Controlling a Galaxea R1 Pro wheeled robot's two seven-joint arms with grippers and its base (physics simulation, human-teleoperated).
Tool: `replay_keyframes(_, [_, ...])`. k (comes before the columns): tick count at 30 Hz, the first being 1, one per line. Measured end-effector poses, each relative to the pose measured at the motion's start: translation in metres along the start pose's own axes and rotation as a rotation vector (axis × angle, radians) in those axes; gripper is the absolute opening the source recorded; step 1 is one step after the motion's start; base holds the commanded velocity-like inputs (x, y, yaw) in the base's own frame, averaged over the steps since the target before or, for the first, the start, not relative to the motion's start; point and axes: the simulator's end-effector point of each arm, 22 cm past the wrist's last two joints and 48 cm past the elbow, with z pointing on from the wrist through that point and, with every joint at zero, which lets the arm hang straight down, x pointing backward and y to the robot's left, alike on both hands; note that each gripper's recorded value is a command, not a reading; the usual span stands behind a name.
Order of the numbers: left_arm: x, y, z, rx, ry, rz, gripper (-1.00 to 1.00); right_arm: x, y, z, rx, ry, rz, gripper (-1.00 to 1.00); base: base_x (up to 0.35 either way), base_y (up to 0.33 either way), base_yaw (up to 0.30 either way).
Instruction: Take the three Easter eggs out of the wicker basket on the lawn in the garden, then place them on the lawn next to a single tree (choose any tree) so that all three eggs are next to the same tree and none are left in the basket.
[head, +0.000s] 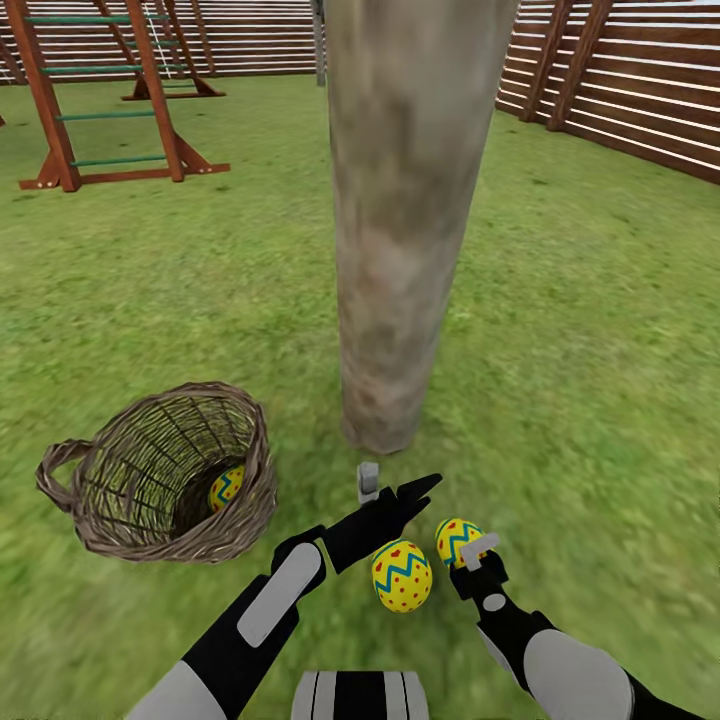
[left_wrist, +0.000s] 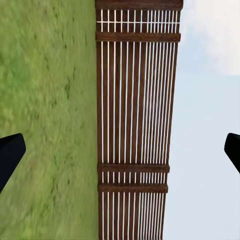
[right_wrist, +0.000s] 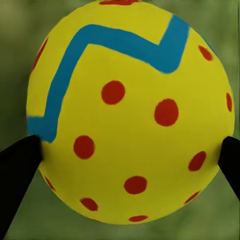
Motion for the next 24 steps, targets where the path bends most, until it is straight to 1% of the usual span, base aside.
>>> replay_keyframes(2, [0.0, 0.005, 0.0, -0.005, 0.0, -0.007, 1.0, -0.001, -0.002, 0.002, 0.006, -0.013, 0.006, -1.0, 0.0, 0.0, 0.0])
replay_keyframes(13, [0.0, 0.005, 0.0, -0.005, 0.0, -0.007, 1.0, -0.002, -0.002, 0.002, 0.005, -0.013, 0.005, -1.0, 0.0, 0.0, 0.0])
replay_keyframes(14, [0.0, 0.005, 0.0, -0.005, 0.0, -0.007, 1.0, -0.002, -0.002, 0.002, 0.005, -0.013, 0.005, 1.0, 0.0, 0.0, 0.0])
replay_keyframes(15, [0.0, 0.005, 0.0, -0.006, 0.0, -0.008, 1.0, 0.006, 0.0, 0.002, 0.0, 0.019, 0.011, 1.0, 0.0, 0.0, 0.0])
replay_keyframes(16, [0.0, 0.005, 0.0, -0.006, 0.0, -0.008, 1.0, 0.008, 0.002, 0.002, -0.003, 0.022, 0.013, 1.0, 0.0, 0.0, 0.0])
replay_keyframes(21, [0.0, 0.006, 0.0, -0.007, 0.0, -0.009, 1.0, 0.009, 0.007, 0.001, -0.016, 0.027, 0.012, 1.0, 0.0, 0.0, 0.0])
replay_keyframes(24, [0.0, -0.001, 0.0, -0.001, 0.0, 0.002, 1.0, 0.003, 0.006, -0.001, -0.017, 0.015, 0.006, 1.0, 0.0, 0.0, 0.0])
